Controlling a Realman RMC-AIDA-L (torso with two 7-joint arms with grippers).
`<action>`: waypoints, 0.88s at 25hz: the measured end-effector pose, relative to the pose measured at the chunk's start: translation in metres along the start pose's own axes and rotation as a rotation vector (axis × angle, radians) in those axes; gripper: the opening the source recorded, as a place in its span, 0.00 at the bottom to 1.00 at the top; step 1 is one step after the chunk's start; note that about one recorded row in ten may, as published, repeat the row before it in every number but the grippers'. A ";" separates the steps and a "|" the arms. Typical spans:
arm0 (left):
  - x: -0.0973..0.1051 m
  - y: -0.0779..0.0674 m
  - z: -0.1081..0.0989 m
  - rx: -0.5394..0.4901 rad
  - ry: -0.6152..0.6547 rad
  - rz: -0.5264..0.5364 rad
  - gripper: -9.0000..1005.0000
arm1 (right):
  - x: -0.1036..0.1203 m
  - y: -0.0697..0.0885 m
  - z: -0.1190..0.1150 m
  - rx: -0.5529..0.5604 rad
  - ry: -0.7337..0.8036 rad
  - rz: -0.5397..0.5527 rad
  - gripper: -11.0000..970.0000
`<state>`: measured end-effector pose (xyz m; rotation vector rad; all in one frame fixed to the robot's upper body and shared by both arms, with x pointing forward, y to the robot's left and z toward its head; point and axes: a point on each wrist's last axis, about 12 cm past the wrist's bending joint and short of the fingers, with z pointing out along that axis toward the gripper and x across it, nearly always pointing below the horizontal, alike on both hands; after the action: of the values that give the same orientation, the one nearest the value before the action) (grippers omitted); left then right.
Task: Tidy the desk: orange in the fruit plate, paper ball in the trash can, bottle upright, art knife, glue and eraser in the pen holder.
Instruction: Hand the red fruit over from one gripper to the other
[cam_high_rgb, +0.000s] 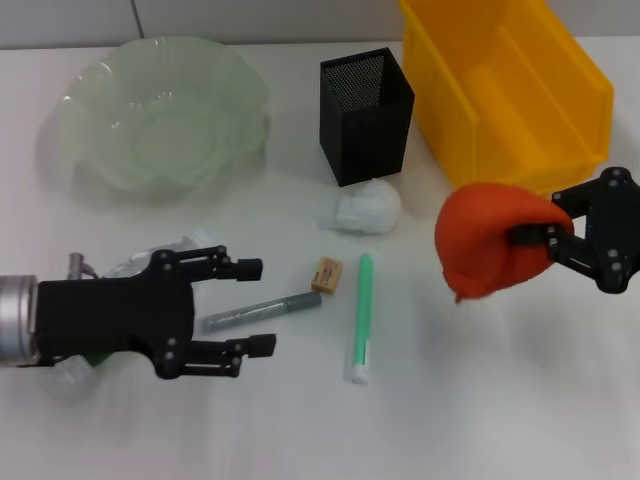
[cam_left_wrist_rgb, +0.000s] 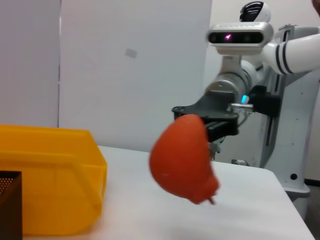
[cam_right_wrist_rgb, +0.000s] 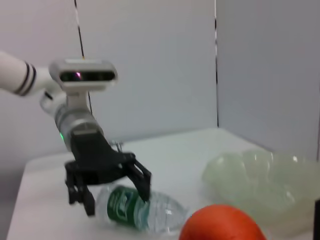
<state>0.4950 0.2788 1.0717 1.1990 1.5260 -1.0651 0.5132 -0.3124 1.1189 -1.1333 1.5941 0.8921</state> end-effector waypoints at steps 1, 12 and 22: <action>0.000 0.000 0.000 0.000 0.000 0.000 0.72 | 0.002 0.002 0.001 -0.003 -0.020 -0.001 0.06; -0.006 0.011 0.021 -0.004 -0.007 -0.004 0.72 | 0.015 0.011 0.015 -0.045 -0.095 -0.009 0.06; -0.012 0.022 0.035 -0.025 -0.021 0.000 0.71 | 0.016 0.013 0.033 -0.059 -0.129 0.012 0.06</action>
<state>0.5230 0.2459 1.0734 1.1674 1.5191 -1.0523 0.5086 -0.2818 1.0950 -1.0856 1.4793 1.0053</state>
